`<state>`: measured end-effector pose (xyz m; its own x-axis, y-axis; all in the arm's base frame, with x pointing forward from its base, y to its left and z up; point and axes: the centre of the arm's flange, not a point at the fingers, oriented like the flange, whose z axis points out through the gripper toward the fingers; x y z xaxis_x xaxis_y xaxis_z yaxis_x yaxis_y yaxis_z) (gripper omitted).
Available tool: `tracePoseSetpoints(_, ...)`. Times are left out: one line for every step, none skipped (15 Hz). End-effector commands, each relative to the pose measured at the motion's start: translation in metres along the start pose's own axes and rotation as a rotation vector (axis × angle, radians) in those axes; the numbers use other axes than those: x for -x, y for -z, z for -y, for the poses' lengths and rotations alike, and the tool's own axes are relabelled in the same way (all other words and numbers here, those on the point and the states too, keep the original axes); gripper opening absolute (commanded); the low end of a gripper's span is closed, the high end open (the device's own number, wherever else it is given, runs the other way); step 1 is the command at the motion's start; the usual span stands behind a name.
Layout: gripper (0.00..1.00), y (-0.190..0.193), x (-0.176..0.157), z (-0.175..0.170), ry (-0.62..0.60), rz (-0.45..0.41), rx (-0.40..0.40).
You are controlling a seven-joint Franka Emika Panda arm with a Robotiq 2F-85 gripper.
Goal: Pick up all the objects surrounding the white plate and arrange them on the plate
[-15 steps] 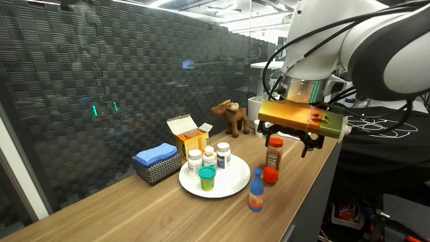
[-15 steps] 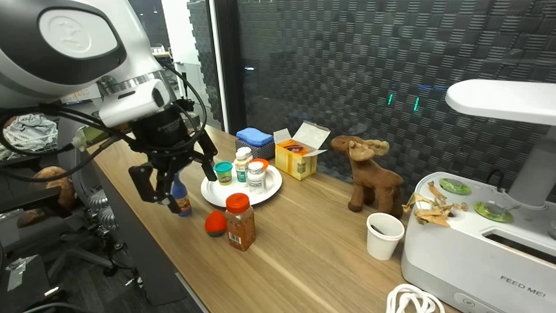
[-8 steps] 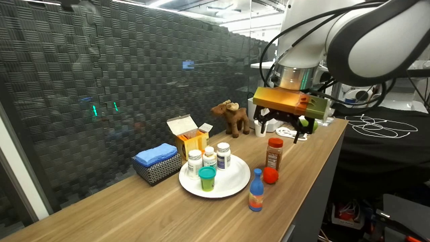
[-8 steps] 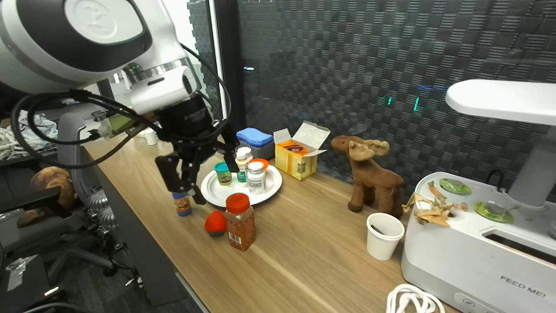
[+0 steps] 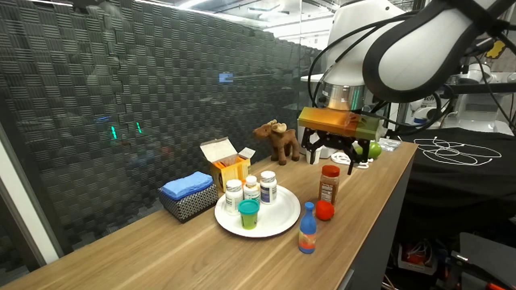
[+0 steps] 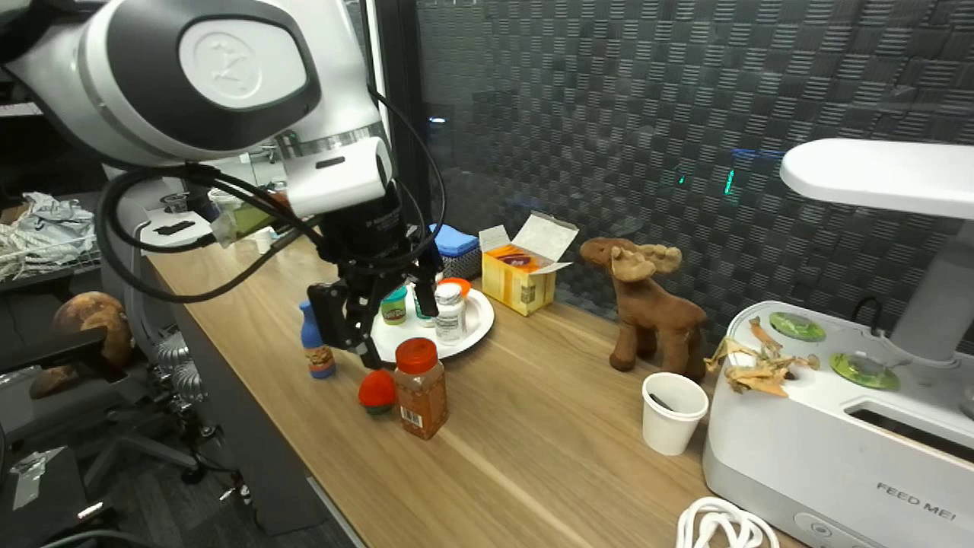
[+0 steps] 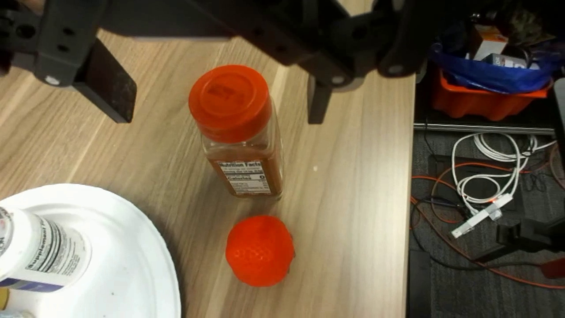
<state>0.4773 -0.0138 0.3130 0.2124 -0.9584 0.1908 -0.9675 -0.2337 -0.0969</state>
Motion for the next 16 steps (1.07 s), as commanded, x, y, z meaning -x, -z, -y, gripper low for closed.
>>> tracePoseSetpoints(1.0,-0.004,-0.004,0.009,-0.004,0.008,0.025)
tracePoseSetpoints(1.0,-0.006,-0.004,0.01,-0.006,0.003,0.029)
tracePoseSetpoints(0.75,-0.008,-0.005,0.01,-0.012,0.002,0.027)
tracePoseSetpoints(0.74,-0.008,-0.005,0.011,-0.015,0.002,0.027)
tracePoseSetpoints(0.65,-0.009,-0.006,0.012,-0.017,0.002,0.027)
tracePoseSetpoints(0.58,-0.009,-0.006,0.012,-0.019,0.001,0.026)
tracePoseSetpoints(0.5,-0.008,-0.006,0.012,-0.02,-0.003,0.026)
tracePoseSetpoints(0.42,-0.006,-0.006,0.011,-0.023,-0.007,0.028)
tracePoseSetpoints(0.35,-0.005,-0.005,0.01,-0.023,-0.012,0.026)
tracePoseSetpoints(0.26,-0.002,-0.005,0.009,-0.024,-0.024,0.025)
tracePoseSetpoints(0.24,0.0,-0.004,0.008,-0.024,-0.032,0.027)
tracePoseSetpoints(0.24,0.004,-0.002,0.007,-0.02,-0.04,0.036)
tracePoseSetpoints(0.24,0.008,0.0,0.007,-0.015,-0.054,0.042)
tracePoseSetpoints(0.24,0.014,0.002,0.007,-0.01,-0.071,0.047)
tracePoseSetpoints(0.24,0.023,0.007,0.008,-0.005,-0.1,0.043)
tracePoseSetpoints(0.24,0.033,0.011,0.011,0.003,-0.117,0.036)
